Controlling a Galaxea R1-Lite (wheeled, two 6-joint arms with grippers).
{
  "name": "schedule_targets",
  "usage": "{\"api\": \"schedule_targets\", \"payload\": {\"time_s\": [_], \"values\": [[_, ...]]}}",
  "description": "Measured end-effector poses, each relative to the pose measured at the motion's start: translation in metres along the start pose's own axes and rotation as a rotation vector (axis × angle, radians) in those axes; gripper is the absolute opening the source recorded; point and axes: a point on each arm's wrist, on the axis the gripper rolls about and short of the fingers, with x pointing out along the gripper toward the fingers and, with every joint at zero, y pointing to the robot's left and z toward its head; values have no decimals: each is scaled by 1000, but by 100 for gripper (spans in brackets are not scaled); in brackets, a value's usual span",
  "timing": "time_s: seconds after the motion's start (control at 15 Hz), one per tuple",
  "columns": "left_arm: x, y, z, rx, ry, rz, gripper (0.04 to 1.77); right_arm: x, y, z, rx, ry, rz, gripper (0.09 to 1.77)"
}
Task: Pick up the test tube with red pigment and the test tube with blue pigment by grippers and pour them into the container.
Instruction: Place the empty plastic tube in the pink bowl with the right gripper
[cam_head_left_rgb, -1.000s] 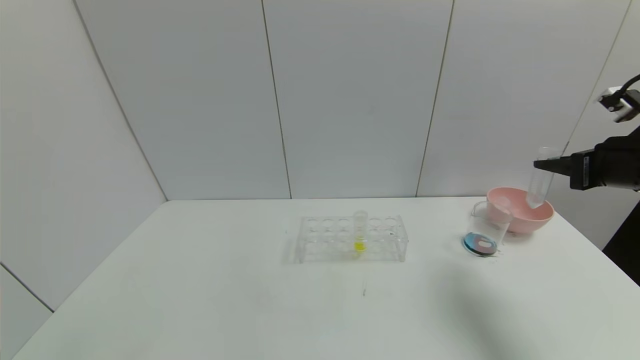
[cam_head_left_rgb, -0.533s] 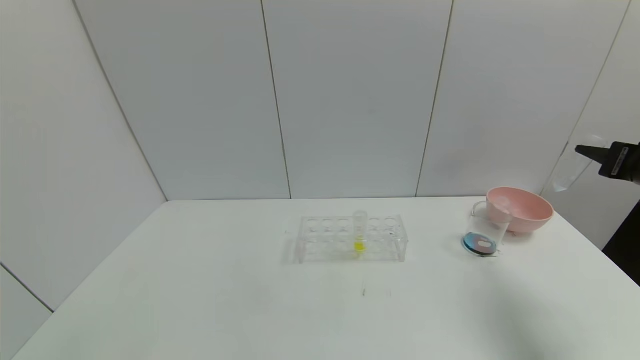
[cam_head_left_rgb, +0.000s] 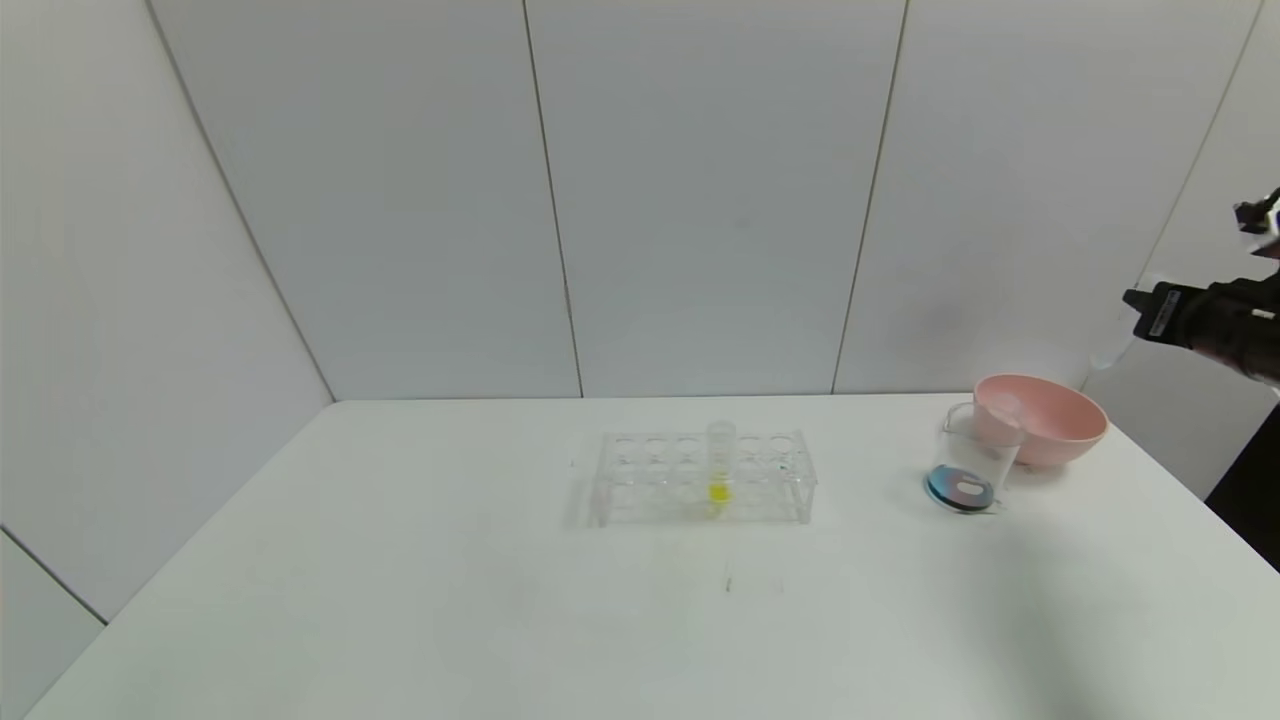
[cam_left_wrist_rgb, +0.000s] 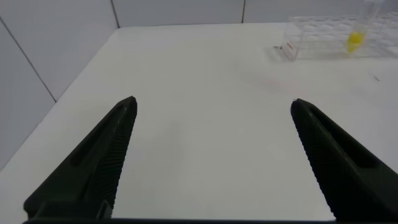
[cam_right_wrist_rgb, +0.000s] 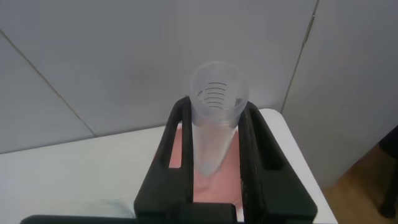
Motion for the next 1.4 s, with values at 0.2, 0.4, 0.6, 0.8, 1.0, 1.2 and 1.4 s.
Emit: {"api": "schedule_targets", "payload": {"time_s": [0.2, 0.4, 0.6, 0.8, 1.0, 1.2, 1.4], "values": [[0, 0, 0, 0, 0, 0, 176, 25, 3, -22, -1, 33, 1, 49], [0, 0, 0, 0, 0, 0, 176, 40, 2, -39, -1, 67, 3, 49], [0, 0, 0, 0, 0, 0, 176, 45, 1, -46, -7, 77, 3, 49], [0, 0, 0, 0, 0, 0, 176, 47, -1, -50, -20, 80, 0, 68], [0, 0, 0, 0, 0, 0, 176, 49, -3, -53, -18, 81, -4, 101], [0, 0, 0, 0, 0, 0, 176, 50, -3, -53, -19, 71, 1, 123], [0, 0, 0, 0, 0, 0, 176, 48, 12, -49, -23, 63, 34, 139]]}}
